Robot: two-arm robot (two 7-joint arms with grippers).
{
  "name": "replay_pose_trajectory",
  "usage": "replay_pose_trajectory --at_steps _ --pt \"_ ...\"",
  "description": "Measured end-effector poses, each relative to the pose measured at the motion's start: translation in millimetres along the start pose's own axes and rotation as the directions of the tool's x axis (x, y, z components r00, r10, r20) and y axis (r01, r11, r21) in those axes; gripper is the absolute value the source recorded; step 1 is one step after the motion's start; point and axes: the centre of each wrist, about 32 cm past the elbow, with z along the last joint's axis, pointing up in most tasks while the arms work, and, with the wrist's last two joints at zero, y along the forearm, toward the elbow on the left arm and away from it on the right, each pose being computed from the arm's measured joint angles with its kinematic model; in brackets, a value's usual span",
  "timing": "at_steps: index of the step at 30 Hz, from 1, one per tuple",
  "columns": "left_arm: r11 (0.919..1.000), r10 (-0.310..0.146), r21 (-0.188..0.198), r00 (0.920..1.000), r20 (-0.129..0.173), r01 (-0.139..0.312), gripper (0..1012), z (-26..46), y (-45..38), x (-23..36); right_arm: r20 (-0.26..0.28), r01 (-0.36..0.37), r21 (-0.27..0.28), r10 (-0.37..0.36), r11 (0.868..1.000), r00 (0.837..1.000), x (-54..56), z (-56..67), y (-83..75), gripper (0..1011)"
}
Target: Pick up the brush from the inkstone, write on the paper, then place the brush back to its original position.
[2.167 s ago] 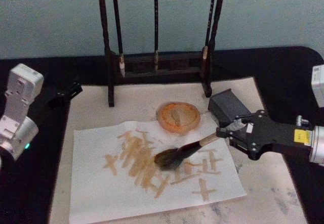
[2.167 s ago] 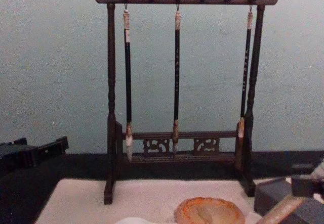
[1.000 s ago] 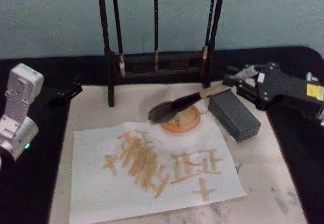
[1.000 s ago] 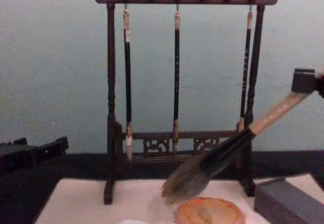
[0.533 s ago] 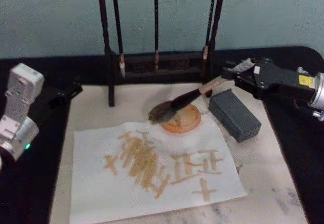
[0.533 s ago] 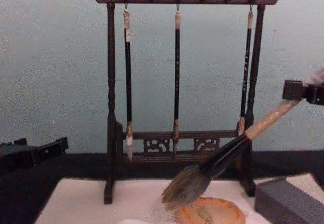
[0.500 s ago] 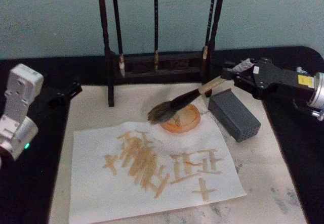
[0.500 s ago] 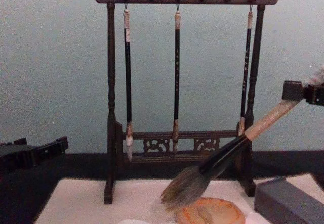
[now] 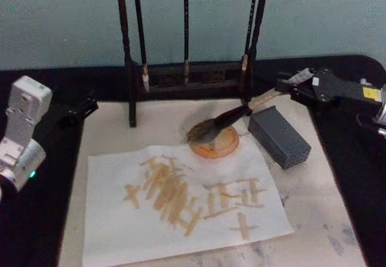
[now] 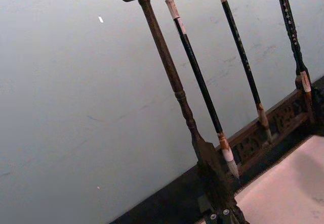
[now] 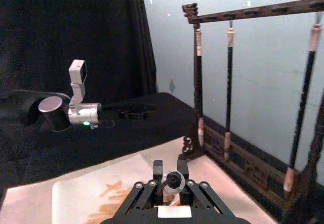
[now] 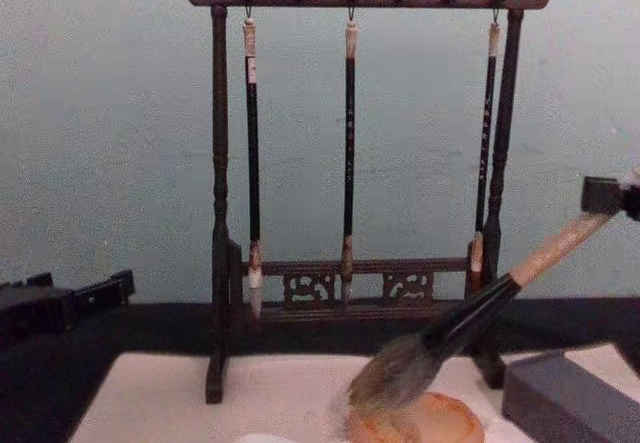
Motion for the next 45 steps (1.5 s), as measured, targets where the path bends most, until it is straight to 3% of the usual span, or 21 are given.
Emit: replay_pose_trajectory --at_steps 10,20,27,36,45 --pt "1.0000 0.000 0.000 1.0000 0.000 0.000 1002 0.0 0.0 0.0 -0.025 0.018 0.033 -0.017 0.999 1.000 21.2 -8.3 -14.6 165" --pt "1.0000 0.000 0.000 1.0000 0.000 0.000 1002 0.0 0.0 0.0 -0.091 0.053 0.076 -0.046 0.996 0.995 38.3 -27.3 -26.6 165" --pt "1.0000 0.000 0.000 1.0000 0.000 0.000 1002 0.0 0.0 0.0 -0.129 0.077 0.082 -0.066 0.994 0.989 40.9 -37.6 -29.7 165" --pt "1.0000 0.000 0.000 1.0000 0.000 0.000 1002 0.0 0.0 0.0 -0.170 0.088 0.083 -0.073 0.993 0.983 35.4 -50.4 -29.4 165" --pt "1.0000 0.000 0.000 1.0000 0.000 0.000 1002 0.0 0.0 0.0 -0.196 0.109 0.057 -0.096 0.992 0.976 34.7 -59.3 -28.3 165"
